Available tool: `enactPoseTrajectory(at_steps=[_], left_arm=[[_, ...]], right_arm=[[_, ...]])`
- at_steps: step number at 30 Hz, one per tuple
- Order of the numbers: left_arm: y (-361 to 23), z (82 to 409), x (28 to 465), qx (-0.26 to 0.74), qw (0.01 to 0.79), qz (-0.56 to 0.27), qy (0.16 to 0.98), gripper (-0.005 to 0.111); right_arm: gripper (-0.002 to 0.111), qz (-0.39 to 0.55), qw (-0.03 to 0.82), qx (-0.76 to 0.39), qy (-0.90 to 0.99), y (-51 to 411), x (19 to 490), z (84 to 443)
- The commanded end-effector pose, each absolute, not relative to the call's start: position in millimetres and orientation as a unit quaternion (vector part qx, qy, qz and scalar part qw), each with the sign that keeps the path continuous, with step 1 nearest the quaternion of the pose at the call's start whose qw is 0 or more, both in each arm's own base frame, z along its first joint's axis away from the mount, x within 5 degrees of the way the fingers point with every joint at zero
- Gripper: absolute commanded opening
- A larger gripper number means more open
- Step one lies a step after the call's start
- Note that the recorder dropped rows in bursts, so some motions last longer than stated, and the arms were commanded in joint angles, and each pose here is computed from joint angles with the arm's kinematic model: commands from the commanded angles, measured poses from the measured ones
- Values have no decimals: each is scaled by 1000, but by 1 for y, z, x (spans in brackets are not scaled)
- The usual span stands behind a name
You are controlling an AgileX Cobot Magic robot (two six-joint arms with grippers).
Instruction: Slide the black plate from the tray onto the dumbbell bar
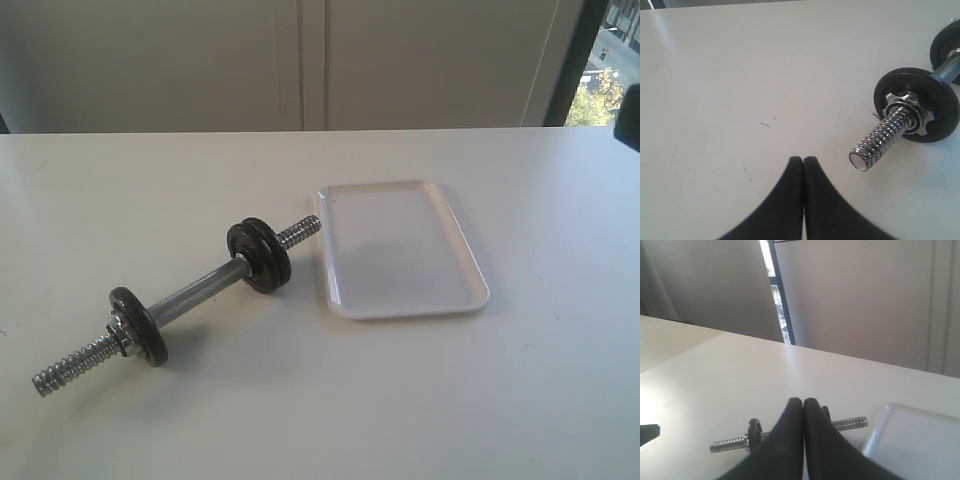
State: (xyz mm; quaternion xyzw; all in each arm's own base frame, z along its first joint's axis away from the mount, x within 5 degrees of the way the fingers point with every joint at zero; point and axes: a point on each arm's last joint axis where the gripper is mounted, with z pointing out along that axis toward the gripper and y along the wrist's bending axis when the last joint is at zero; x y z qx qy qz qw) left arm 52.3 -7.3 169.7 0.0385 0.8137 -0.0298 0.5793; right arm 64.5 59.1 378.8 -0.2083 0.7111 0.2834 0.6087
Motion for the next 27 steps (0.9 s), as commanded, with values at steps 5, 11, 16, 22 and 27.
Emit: enactPoseTrajectory(at_steps=[5, 11, 16, 22, 27], left_arm=[[-8, 169, 52, 31, 581, -37, 812, 0], [-9, 169, 52, 40, 581, -44, 812, 0], [-9, 169, 52, 42, 580, -45, 812, 0], [-9, 169, 52, 42, 580, -45, 812, 0], [-9, 169, 52, 42, 580, -45, 812, 0]], right_arm=[[0, 278, 670, -218, 653, 51, 22, 387], [0, 257, 726, -219, 599, 43, -17, 389], [0, 252, 749, -225, 569, 40, -38, 387], [0, 242, 747, -225, 577, 40, -35, 377], [0, 152, 733, -240, 617, 34, -20, 342]])
